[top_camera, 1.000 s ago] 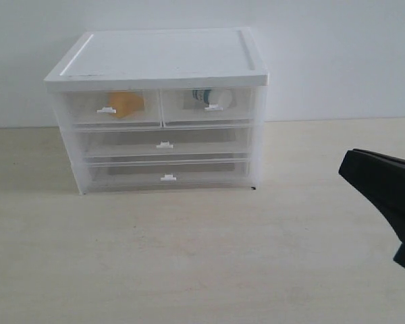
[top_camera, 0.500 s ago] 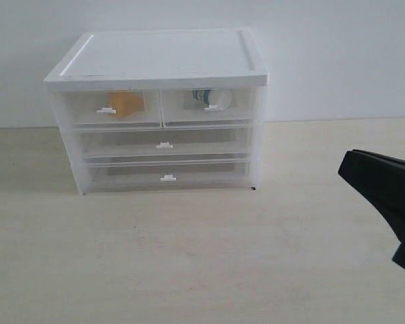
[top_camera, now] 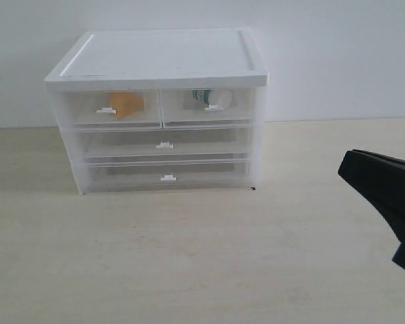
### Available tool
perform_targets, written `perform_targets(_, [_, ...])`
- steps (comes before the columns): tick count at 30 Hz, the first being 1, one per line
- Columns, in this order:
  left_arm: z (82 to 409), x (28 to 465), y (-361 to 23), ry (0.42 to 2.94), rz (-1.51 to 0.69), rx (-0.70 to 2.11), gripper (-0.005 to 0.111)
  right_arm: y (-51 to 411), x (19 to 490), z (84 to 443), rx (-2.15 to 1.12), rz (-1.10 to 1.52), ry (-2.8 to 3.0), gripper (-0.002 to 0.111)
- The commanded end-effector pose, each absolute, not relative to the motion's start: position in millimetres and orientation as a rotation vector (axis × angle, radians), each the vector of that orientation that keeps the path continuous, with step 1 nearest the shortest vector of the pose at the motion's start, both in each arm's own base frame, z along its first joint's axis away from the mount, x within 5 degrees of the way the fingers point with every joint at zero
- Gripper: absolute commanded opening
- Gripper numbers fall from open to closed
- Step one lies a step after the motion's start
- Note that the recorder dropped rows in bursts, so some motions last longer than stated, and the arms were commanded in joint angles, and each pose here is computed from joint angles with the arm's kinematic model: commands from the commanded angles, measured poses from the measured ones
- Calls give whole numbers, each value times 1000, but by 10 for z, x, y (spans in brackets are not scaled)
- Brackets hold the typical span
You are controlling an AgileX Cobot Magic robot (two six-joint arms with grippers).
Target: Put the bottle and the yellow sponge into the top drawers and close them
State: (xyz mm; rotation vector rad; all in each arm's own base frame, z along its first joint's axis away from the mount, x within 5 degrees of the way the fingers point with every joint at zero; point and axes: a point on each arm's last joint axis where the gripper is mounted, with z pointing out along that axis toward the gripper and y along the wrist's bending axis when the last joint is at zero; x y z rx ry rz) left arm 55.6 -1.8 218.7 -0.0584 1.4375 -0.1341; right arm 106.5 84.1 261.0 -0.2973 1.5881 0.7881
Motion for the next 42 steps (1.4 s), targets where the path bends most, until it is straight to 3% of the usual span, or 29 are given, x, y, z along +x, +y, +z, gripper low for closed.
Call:
perform_targets(1, [2063,563,-40,1560,-142,-41,4,837,1055,2626,-298,792,1574,0])
perform_targets(7, [1838,537,-45,1809,-59,56,4,837,1055,2626,-298,792,1574,0])
perform_targets(42, [1842,538,-46,1805,-63,51,4,837,1055,2626,-298,792,1574,0])
